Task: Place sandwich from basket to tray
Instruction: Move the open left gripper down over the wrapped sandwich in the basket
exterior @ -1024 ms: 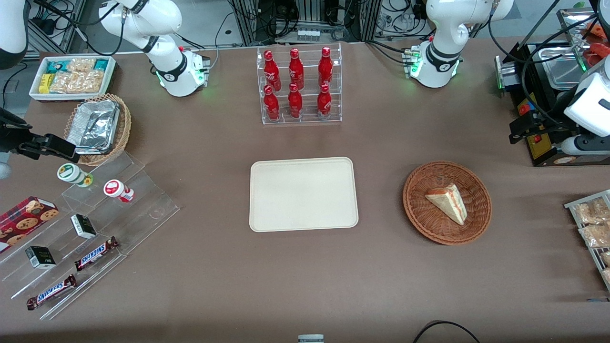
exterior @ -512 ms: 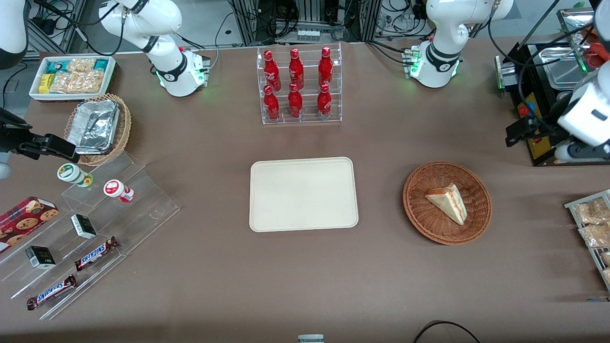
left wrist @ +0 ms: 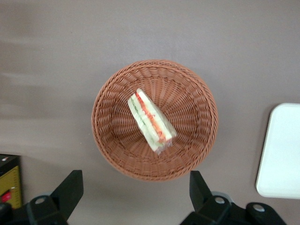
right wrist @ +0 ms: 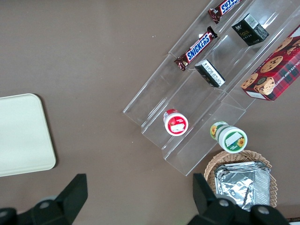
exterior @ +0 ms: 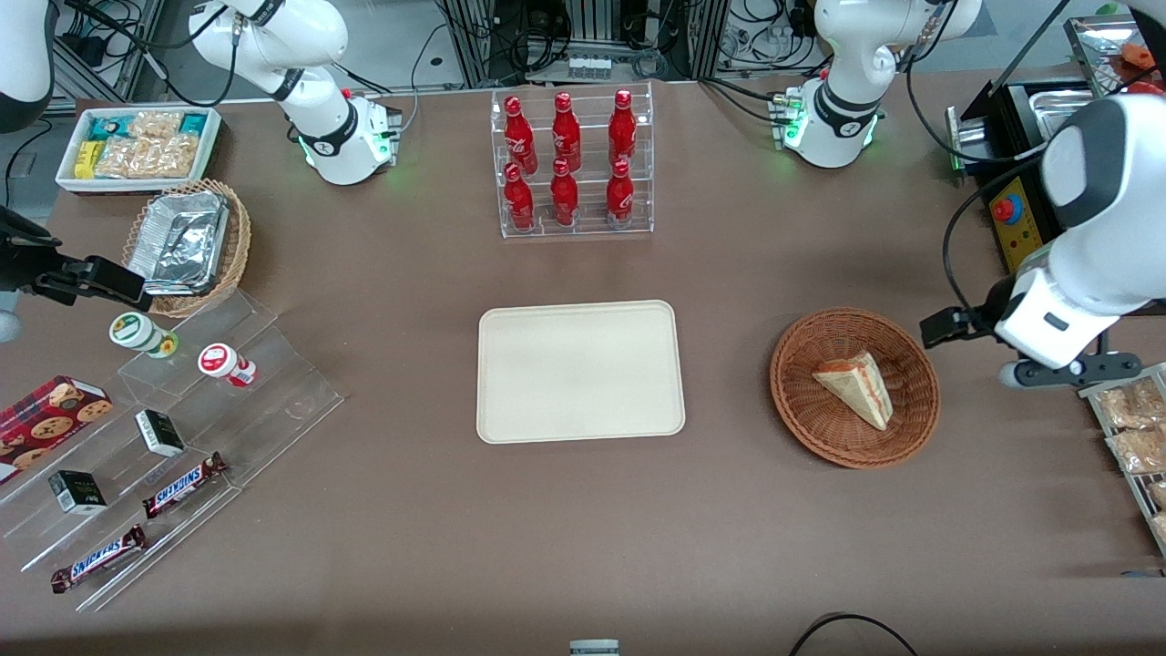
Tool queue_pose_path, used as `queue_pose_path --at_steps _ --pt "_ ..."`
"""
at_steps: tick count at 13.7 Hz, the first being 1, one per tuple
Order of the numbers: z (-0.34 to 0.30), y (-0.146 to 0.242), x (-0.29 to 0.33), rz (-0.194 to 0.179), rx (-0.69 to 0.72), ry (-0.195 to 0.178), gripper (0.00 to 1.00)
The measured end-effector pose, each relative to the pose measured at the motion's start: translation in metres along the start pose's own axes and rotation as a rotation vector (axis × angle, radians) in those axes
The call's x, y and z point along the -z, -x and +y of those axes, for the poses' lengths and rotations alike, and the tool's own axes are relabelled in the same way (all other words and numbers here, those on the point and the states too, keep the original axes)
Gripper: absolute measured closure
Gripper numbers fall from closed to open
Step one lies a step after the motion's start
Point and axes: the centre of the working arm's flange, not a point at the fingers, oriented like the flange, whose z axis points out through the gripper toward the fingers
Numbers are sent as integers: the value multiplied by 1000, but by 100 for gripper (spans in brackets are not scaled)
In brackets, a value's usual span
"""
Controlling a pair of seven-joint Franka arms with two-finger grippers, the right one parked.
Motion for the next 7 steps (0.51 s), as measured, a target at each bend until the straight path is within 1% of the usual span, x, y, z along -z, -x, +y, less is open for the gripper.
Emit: queue_pose_path --at_steps 3,5,7 --pt "0 3 -40 20 118 6 0" --pt "0 6 -62 25 171 9 0" --pt "0 10 -82 48 261 20 0"
